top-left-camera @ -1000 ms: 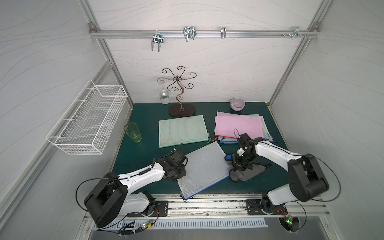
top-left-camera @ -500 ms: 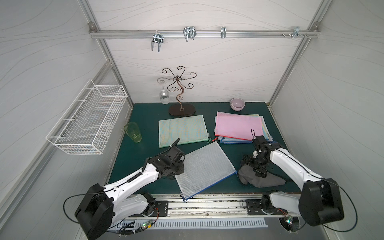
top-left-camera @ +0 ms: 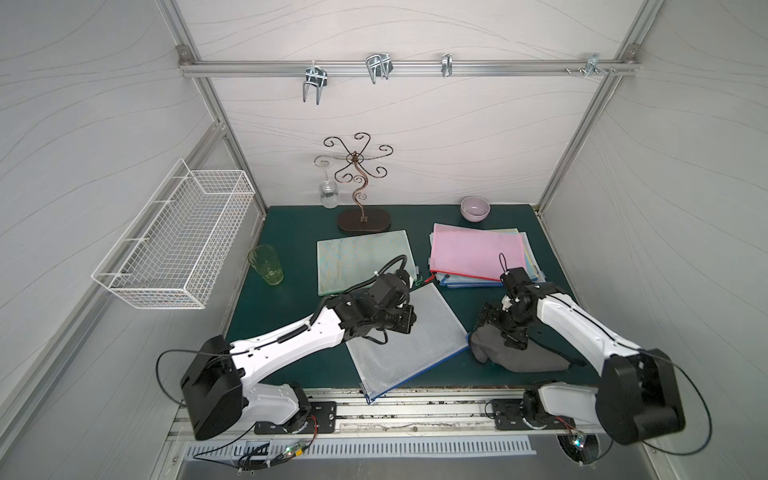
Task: Wipe the document bag
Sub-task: Place the cleaning item at the center of the board.
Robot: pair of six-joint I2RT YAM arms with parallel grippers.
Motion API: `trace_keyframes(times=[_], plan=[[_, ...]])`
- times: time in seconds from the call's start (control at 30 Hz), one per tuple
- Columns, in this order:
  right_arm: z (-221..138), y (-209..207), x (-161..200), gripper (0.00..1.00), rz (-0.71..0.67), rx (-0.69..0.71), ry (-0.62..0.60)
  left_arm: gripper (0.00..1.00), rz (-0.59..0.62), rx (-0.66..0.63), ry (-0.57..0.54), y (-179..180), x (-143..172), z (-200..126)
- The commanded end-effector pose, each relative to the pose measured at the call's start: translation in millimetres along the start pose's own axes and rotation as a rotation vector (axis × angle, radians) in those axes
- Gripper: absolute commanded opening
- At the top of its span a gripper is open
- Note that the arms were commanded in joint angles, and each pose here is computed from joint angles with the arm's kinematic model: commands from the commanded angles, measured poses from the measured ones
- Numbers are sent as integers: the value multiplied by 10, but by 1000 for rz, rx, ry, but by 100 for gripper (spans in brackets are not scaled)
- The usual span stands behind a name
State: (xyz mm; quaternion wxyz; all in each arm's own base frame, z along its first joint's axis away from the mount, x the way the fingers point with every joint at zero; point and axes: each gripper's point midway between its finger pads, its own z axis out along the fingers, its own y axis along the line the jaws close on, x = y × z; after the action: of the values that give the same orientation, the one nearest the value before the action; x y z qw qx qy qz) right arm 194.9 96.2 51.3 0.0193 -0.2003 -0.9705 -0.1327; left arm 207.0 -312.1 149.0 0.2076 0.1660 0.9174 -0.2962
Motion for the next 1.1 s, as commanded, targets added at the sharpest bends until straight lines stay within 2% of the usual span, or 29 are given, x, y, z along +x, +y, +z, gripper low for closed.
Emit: trace_keyframes(times=[0.0, 0.27, 0.57, 0.63, 0.77, 0.87, 0.97, 1.07], plan=[[153, 200, -147, 99, 30, -45, 13, 18, 125, 152, -52, -481, -209, 137], [301, 308, -153, 99, 93, -50, 78, 19, 232, 297, -54, -991, -174, 640], [64, 161, -7, 99, 109, -34, 96, 22, 217, 396, -20, -1244, -74, 1409], [-1, 27, 26, 99, 108, -11, 95, 23, 208, 398, -27, -1234, -76, 1515], [-154, -136, 84, 99, 173, -75, 103, 23, 166, 323, 81, -1044, 118, 1897], [-266, -133, 141, 99, 165, -94, 100, 23, 133, 267, 141, -884, 262, 2128], [-366, -173, 189, 99, 169, -80, 96, 23, 121, 220, 185, -792, 334, 2237], [-532, -213, 128, 99, 190, -89, 35, 22, 120, 198, 212, -743, 401, 2283]])
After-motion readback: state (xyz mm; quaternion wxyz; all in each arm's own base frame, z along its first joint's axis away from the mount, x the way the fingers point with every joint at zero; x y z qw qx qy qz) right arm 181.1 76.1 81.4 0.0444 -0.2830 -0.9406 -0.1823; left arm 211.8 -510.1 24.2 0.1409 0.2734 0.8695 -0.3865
